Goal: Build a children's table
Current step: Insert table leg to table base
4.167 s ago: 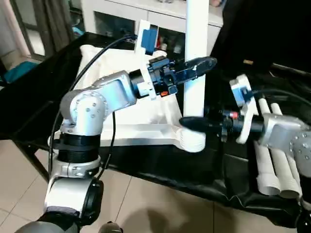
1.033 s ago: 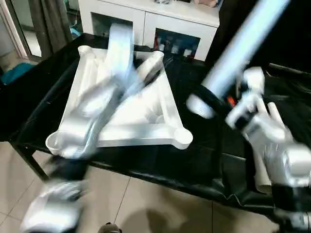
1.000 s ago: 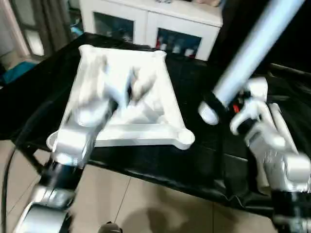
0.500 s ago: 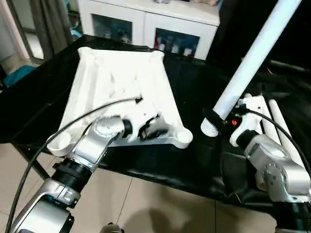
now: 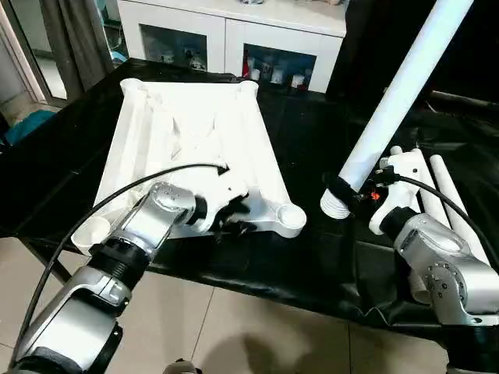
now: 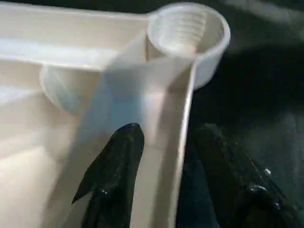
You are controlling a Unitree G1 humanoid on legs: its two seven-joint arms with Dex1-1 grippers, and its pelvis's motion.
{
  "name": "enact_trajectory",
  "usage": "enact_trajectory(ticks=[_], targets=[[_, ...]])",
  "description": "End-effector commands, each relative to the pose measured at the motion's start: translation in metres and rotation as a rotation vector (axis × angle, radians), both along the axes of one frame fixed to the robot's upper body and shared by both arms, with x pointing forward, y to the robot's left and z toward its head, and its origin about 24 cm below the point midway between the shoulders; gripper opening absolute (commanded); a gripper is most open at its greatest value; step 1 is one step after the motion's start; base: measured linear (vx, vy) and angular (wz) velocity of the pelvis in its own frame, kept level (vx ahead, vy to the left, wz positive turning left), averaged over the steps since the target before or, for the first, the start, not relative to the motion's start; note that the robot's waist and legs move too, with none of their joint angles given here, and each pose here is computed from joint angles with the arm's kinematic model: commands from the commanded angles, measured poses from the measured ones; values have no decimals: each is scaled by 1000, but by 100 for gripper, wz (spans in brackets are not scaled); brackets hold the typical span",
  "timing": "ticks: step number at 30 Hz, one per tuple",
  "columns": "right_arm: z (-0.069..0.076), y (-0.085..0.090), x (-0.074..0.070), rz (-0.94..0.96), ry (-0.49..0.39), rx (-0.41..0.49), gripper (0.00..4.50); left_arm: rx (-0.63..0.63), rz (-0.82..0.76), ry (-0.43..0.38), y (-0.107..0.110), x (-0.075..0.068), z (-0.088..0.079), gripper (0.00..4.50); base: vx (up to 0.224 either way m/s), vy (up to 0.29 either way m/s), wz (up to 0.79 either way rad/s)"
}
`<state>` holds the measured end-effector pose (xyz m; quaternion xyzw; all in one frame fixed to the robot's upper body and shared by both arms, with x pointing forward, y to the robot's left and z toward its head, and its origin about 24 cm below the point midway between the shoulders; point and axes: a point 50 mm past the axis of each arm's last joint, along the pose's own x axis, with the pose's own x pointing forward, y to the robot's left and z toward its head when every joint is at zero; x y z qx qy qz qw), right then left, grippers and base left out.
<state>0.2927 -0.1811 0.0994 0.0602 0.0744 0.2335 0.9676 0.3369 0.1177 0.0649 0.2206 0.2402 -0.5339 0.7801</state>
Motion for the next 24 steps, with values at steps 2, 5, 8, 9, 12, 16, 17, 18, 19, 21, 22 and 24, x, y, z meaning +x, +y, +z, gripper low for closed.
enact_trajectory(ticks=[2,5,8,9,12,16,17,18,19,21,22,24], targets=[[3,-2,-1,9,-1,-21,193,17,2,10,4,3,3,176,0,0,0],[2,-1,-1,14,1,-23,193,12,7,10,6,4,4,142,0,0,0],[3,1,-1,23,3,-15,193,-13,21,5,7,5,6,113,0,0,0],[3,2,0,26,3,-13,193,-27,21,9,7,5,7,113,0,0,0],[2,2,1,32,5,-13,193,-40,8,23,7,3,8,82,0,0,0],[2,3,1,37,7,-16,193,-33,6,24,8,3,6,51,0,0,0],[2,3,1,43,7,-15,193,-25,0,29,9,2,5,49,0,0,0],[2,4,2,46,7,-15,193,-17,-8,32,9,1,4,46,0,0,0],[3,4,2,47,7,-15,193,-14,-11,34,9,0,3,39,0,0,0],[3,4,2,49,7,-15,193,7,-19,35,10,-1,1,20,0,0,0],[3,4,2,49,7,-15,193,7,-19,35,10,-1,1,16,0,0,0],[3,5,3,58,6,-15,193,41,-32,36,12,-3,-3,11,0,0,0]])
